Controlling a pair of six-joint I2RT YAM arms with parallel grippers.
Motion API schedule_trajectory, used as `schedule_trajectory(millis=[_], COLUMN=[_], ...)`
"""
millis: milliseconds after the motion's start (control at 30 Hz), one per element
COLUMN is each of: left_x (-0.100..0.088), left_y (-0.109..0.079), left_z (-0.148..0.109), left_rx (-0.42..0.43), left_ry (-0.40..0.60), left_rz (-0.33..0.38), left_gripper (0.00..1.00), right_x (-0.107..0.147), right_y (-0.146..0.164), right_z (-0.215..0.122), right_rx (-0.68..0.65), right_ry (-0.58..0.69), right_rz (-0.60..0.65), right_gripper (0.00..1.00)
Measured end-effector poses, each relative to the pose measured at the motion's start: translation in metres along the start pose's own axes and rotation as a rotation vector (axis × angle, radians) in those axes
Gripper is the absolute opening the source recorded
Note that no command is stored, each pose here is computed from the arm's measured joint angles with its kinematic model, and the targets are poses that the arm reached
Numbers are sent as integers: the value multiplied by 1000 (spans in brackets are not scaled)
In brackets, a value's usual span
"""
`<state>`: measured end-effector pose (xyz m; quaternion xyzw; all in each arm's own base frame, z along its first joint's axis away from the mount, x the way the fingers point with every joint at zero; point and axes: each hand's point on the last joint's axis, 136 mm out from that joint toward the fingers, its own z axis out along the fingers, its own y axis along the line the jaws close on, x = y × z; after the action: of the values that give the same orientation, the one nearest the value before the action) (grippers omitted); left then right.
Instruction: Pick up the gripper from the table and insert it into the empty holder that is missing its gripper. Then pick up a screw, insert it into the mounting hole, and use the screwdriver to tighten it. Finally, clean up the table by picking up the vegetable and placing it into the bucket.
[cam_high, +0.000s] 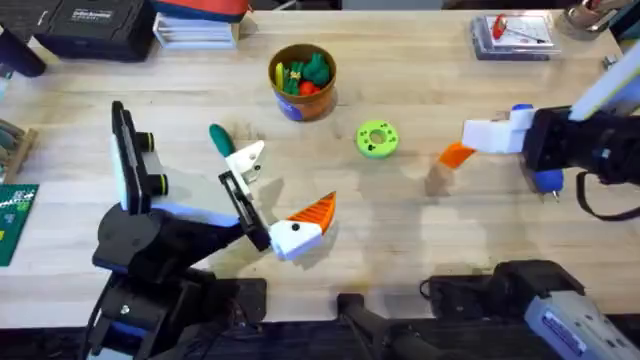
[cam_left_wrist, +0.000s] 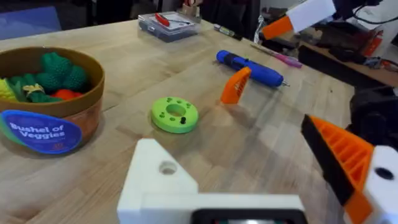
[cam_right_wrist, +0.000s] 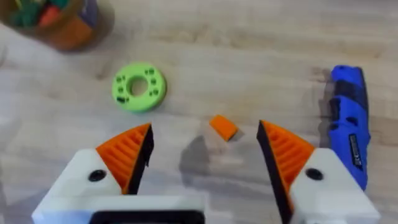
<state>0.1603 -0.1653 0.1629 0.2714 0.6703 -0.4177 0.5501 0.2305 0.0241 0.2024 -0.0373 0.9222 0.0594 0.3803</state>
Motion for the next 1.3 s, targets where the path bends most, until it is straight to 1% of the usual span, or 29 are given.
schedule_trajectory(millis=[67,100,133,233,300,400,600,700,733,767,800,967,1033,1133,1167,1233,1267,1300], left_x=[0,0,0,0,0,0,0,0,0,0,0,0,0,0,0,0,0,0], left_y=[0,0,0,0,0,0,0,0,0,0,0,0,0,0,0,0,0,0], left_z=[0,0,0,0,0,0,0,0,0,0,0,0,0,0,0,0,0,0], left_rx=[0,1,1,1,1,1,1,1,1,1,1,1,1,1,1,1,1,1], left_ry=[0,0,0,0,0,0,0,0,0,0,0,0,0,0,0,0,0,0], left_rz=[0,0,0,0,0,0,0,0,0,0,0,0,0,0,0,0,0,0], left_gripper=[986,986,986,986,986,986,986,986,986,986,986,986,986,986,986,986,986,986], right_x=[7,12,11,5,7,15,35,43,50,52,55,59,59,60,61,61,60,60], right_y=[1,1,0,-2,-4,-6,-12,-17,-20,-21,-23,-30,-31,-30,-29,-29,-29,-29], right_z=[4,10,13,23,30,37,52,61,71,74,83,90,92,95,96,96,96,96], right_rx=[-8,-26,-32,-42,-43,-52,-100,-110,-130,-134,-141,-125,-122,-125,-129,-129,-127,-126], right_ry=[75,187,215,254,282,334,463,517,565,577,604,637,638,645,648,647,646,644], right_rz=[-31,-97,-122,-194,-229,-273,-465,-522,-558,-567,-586,-607,-612,-617,-623,-624,-629,-630], right_gripper=[993,994,994,994,994,994,993,988,914,888,813,791,746,644,501,344,204,84])
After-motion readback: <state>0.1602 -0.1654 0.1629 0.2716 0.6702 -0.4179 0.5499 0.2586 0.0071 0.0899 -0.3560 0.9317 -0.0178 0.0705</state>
